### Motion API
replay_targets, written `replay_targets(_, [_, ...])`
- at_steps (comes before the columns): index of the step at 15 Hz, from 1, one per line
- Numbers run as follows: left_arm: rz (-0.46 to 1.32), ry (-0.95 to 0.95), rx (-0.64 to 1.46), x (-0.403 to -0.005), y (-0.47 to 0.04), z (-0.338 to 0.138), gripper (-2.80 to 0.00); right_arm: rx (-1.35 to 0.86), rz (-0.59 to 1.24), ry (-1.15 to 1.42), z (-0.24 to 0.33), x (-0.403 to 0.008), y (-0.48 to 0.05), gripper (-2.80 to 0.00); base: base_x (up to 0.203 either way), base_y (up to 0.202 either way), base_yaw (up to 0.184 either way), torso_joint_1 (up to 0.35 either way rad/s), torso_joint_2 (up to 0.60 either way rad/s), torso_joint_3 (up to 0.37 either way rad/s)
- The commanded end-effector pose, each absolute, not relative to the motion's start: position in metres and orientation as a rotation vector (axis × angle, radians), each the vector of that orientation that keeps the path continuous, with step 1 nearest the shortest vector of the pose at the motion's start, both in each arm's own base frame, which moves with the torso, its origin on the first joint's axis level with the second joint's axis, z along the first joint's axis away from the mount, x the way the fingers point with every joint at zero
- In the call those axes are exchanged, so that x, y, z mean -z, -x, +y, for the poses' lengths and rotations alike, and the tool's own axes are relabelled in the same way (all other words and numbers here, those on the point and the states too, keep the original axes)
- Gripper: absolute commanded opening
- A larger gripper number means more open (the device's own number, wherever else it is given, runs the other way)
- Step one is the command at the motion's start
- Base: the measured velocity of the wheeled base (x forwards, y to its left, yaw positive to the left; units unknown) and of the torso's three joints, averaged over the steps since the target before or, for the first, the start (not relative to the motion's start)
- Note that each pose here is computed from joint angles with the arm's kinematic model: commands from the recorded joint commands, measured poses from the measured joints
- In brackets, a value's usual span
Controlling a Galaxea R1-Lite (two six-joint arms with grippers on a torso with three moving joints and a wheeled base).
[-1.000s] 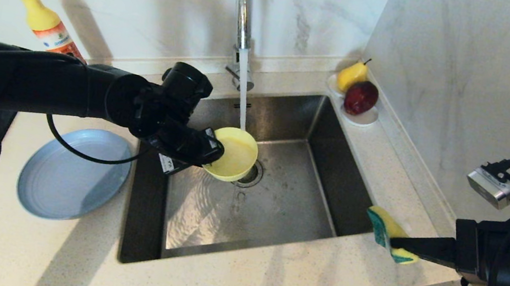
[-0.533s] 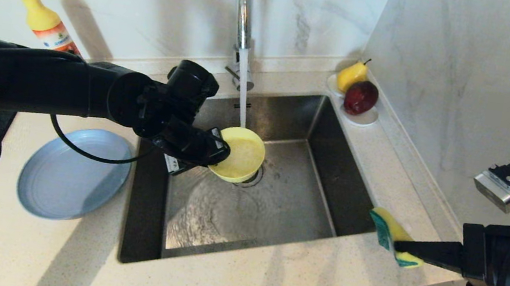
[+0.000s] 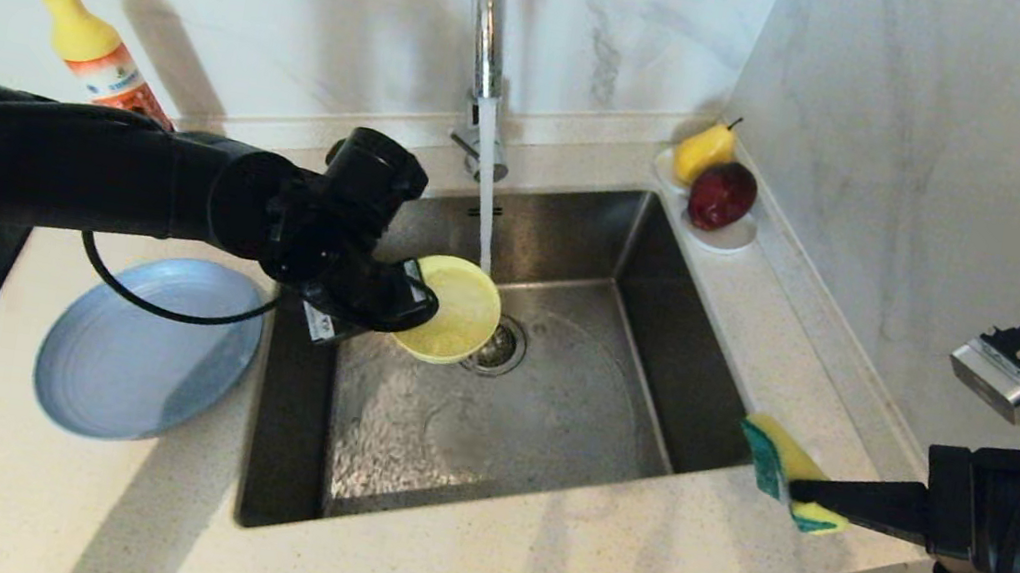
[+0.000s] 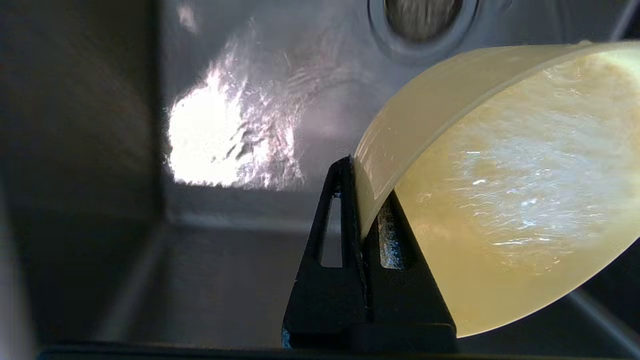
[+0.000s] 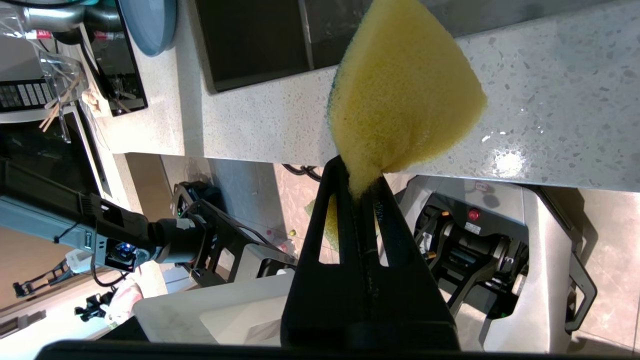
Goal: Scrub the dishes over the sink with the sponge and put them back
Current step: Wash the bowl
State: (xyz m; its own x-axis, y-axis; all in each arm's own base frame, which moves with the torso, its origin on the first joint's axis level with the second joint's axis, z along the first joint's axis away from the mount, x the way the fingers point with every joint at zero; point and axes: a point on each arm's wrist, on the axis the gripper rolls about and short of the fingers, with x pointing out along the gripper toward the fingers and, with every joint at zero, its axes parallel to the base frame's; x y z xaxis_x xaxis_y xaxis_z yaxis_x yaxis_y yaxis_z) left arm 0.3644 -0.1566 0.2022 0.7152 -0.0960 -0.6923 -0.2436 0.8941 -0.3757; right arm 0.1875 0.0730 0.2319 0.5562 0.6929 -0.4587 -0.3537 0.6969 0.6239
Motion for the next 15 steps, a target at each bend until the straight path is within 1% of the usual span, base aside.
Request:
replay_targets(1, [0.677,0.467,-0.054,-0.229,-0.347,-0.145,-2.8,-0.651,0.754,-0.505,0.074,-0.232,-0.19,-2.8,0.0,0.0,0.0,0.0,0.0,0.0])
replay_targets(4, [0.482,0.389,0.014,-0.262,-0.323,-0.132,-2.8,-0.654,0.751,-0.503,0.074,-0.233,-0.19,-2.8,0.0,0.0,0.0,0.0,0.0,0.0])
replay_targets(6, [0.357,0.344,0.002,-0.273,-0.312,-0.126,-2.8,-0.651,0.761,-0.503,0.075,-0.231,-0.191,-2.8,0.0,0.0,0.0,0.0,0.0,0.0])
replay_targets(11, [0.161,0.24,0.046,-0.272,-0.294,-0.116,-2.8,-0.647,0.766,-0.504,0.074,-0.229,-0.191,-2.8,0.0,0.0,0.0,0.0,0.0,0.0])
replay_targets(13, [0.143,0.217,0.05,-0.27,-0.294,-0.116,-2.8,-0.649,0.765,-0.504,0.075,-0.229,-0.192,-2.8,0.0,0.0,0.0,0.0,0.0,0.0])
replay_targets(14, [0.081,0.199,0.061,-0.266,-0.294,-0.116,-2.8,-0.646,0.77,-0.504,0.075,-0.228,-0.193,-2.8,0.0,0.0,0.0,0.0,0.0,0.0])
replay_targets(15, [-0.018,0.192,0.072,-0.264,-0.293,-0.115,-2.8,-0.647,0.772,-0.505,0.075,-0.228,-0.193,-2.8,0.0,0.0,0.0,0.0,0.0,0.0])
